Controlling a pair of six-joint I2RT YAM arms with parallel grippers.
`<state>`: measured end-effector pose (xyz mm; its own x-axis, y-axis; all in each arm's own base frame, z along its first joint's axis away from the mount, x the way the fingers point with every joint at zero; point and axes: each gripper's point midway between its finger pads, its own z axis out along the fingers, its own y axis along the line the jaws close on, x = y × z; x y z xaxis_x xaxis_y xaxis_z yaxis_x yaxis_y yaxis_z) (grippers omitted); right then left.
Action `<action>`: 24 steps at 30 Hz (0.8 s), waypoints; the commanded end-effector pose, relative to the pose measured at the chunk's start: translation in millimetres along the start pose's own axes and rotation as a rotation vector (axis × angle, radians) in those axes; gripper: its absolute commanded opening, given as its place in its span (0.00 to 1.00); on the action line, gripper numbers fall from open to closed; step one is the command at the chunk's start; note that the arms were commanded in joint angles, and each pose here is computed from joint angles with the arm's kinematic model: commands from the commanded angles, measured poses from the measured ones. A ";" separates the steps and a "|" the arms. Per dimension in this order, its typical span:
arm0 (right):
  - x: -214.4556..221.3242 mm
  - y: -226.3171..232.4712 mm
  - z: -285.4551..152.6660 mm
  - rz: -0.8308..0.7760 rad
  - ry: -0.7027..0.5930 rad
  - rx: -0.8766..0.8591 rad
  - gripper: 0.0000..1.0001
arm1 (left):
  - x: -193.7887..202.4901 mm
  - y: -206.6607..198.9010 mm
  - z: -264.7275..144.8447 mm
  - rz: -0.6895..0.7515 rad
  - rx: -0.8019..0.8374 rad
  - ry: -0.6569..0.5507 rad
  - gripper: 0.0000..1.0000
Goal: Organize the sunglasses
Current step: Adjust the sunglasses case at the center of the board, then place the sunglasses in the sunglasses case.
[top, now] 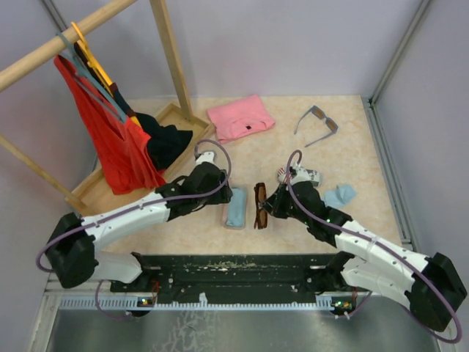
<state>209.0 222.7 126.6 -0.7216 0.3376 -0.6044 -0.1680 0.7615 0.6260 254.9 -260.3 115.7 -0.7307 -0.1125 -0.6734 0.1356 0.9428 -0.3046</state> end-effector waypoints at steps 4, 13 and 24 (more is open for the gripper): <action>-33.2 44.7 18.0 0.022 -0.082 -0.130 0.00 | -20.1 -32.1 -27.7 0.030 0.271 -0.128 0.66; -28.9 55.1 59.8 0.111 -0.065 -0.167 0.00 | -20.5 -6.4 -39.8 0.018 0.248 -0.183 0.67; -19.8 58.6 96.8 0.184 -0.083 -0.174 0.00 | -21.6 -0.2 -38.1 0.028 0.232 -0.190 0.68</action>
<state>257.9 288.1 86.2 -0.7534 0.4341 -0.4939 -0.0911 0.6749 0.7323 240.9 -243.2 150.8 -0.6085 -0.1607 -0.7771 0.3007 0.8596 -0.4132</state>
